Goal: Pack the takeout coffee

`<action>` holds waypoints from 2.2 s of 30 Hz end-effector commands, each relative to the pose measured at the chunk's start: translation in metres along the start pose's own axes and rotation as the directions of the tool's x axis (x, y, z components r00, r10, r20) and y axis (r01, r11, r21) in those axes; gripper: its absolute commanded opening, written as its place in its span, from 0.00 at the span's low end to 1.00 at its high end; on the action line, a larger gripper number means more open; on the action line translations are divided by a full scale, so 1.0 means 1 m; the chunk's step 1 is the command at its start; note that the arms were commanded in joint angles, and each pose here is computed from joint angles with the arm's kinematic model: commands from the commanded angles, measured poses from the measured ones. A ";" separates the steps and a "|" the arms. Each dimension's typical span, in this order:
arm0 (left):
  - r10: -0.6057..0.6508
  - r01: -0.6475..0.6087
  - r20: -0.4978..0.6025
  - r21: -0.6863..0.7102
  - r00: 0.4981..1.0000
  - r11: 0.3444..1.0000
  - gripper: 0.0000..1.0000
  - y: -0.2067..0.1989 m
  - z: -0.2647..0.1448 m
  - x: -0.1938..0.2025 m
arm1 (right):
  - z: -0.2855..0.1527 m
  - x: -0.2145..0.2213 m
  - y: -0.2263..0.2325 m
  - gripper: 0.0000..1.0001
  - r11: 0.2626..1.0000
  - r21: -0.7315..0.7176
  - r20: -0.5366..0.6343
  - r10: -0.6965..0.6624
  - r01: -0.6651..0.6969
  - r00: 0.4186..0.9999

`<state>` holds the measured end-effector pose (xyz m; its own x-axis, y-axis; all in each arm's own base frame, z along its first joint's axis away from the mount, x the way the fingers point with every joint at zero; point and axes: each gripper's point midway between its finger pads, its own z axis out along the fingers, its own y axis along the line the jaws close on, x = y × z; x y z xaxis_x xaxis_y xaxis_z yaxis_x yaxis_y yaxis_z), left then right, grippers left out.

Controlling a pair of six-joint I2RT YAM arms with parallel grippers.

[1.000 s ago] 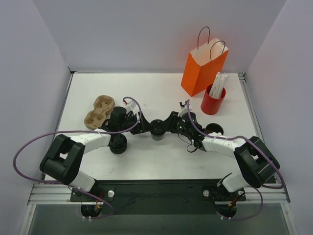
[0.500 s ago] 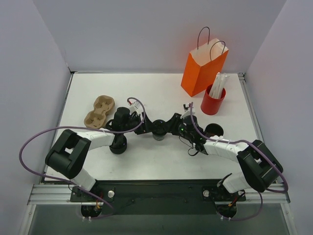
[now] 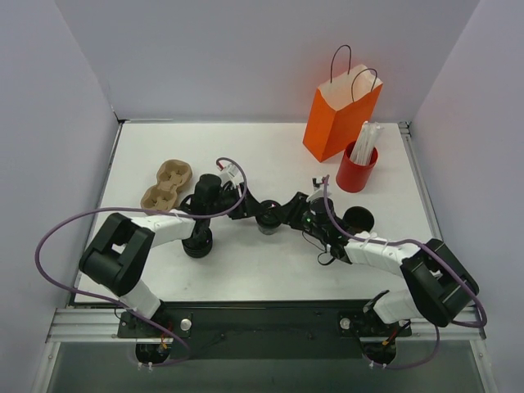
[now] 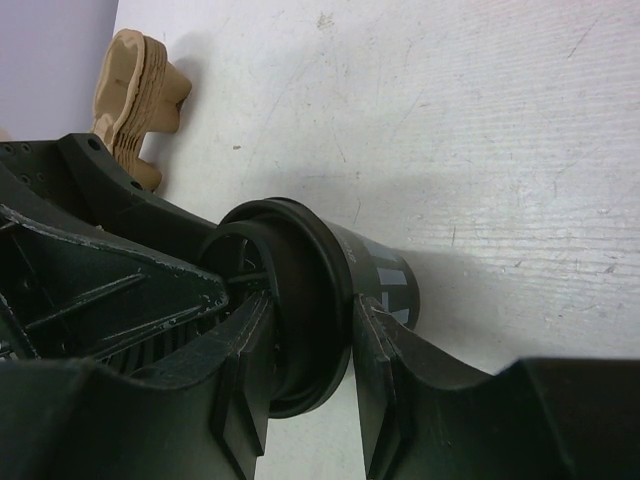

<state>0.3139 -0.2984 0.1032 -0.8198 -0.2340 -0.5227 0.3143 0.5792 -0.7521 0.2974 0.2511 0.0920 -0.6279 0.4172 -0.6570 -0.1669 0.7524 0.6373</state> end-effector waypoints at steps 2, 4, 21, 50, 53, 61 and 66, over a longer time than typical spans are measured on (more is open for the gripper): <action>0.035 -0.043 -0.047 -0.178 0.998 0.983 0.54 0.048 0.005 0.016 | -0.043 0.090 -0.061 0.22 0.979 0.170 -0.351 -0.043 0.109 0.935; 0.040 -0.052 -0.062 -0.201 0.997 0.978 0.54 0.055 0.006 0.019 | -0.047 0.082 -0.059 0.31 0.979 0.165 -0.334 -0.060 0.121 0.941; 0.041 -0.059 -0.089 -0.223 0.995 0.973 0.54 0.073 0.005 0.038 | -0.061 0.019 -0.047 0.40 0.995 0.056 -0.256 -0.064 0.081 0.965; 0.175 -0.161 0.071 -0.177 0.982 0.971 0.60 0.013 -0.036 -0.049 | -0.049 -0.070 -0.063 0.55 0.929 0.279 -0.241 -0.179 0.245 0.954; 0.250 -0.238 0.110 -0.115 0.962 0.965 0.66 -0.006 -0.032 -0.071 | -0.054 -0.087 -0.070 0.56 0.884 0.382 -0.291 -0.162 0.270 0.943; 0.364 -0.351 0.009 0.285 0.931 0.892 0.63 -0.057 0.041 -0.095 | -0.056 -0.070 -0.080 0.65 0.872 0.311 -0.417 -0.233 0.379 0.879; 0.412 -0.362 -0.045 0.395 0.910 0.844 0.63 -0.061 0.074 -0.090 | -0.039 -0.063 -0.084 0.71 0.880 0.261 -0.460 -0.249 0.397 0.852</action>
<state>0.4131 -0.3453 0.1629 -0.6755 -0.0273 -0.7369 0.6580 0.4286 -0.6191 0.3151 0.1399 0.0981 -0.8341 -0.0062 -0.5515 -0.1435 0.9679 0.2063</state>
